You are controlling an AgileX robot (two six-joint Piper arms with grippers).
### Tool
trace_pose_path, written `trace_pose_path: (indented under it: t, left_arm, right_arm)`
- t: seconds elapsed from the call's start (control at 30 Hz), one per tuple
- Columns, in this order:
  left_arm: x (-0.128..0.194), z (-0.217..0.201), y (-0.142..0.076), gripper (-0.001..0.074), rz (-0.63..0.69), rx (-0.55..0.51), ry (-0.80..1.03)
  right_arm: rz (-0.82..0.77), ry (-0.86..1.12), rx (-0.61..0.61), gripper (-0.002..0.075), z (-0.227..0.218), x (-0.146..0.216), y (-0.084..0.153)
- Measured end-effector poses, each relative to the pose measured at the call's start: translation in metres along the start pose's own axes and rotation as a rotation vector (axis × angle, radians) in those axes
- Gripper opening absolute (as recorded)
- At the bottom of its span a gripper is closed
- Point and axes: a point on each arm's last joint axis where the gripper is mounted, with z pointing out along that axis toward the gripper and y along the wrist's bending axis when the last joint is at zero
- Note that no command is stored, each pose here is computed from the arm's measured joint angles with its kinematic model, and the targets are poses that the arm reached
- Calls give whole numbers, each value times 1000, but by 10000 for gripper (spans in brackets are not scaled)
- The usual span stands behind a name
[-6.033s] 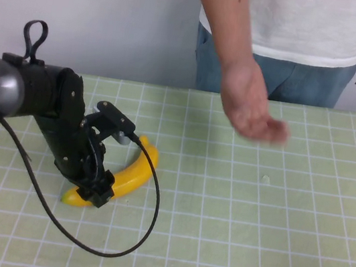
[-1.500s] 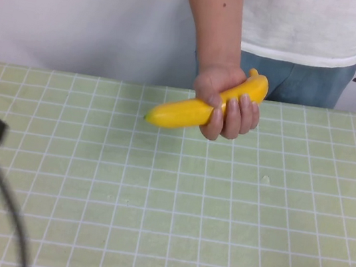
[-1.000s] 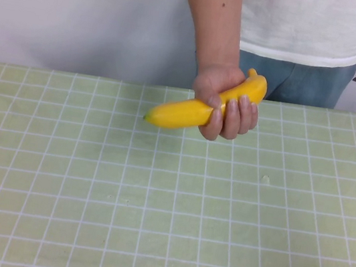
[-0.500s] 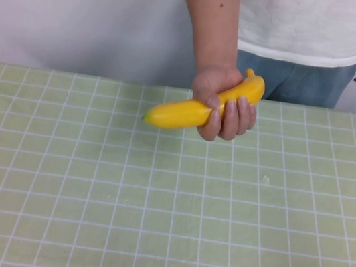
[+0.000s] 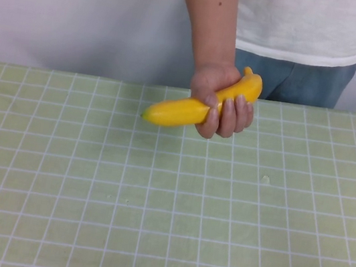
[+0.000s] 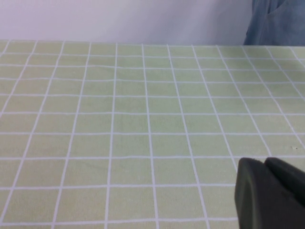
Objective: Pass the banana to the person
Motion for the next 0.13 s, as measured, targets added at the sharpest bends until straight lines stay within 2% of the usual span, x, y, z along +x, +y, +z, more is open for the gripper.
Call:
trace_pose_path:
  t: [0.13]
  left_arm:
    - [0,0,0,-3,0,0,0]
  right_arm:
    - [0,0,0,-7,0,0,0]
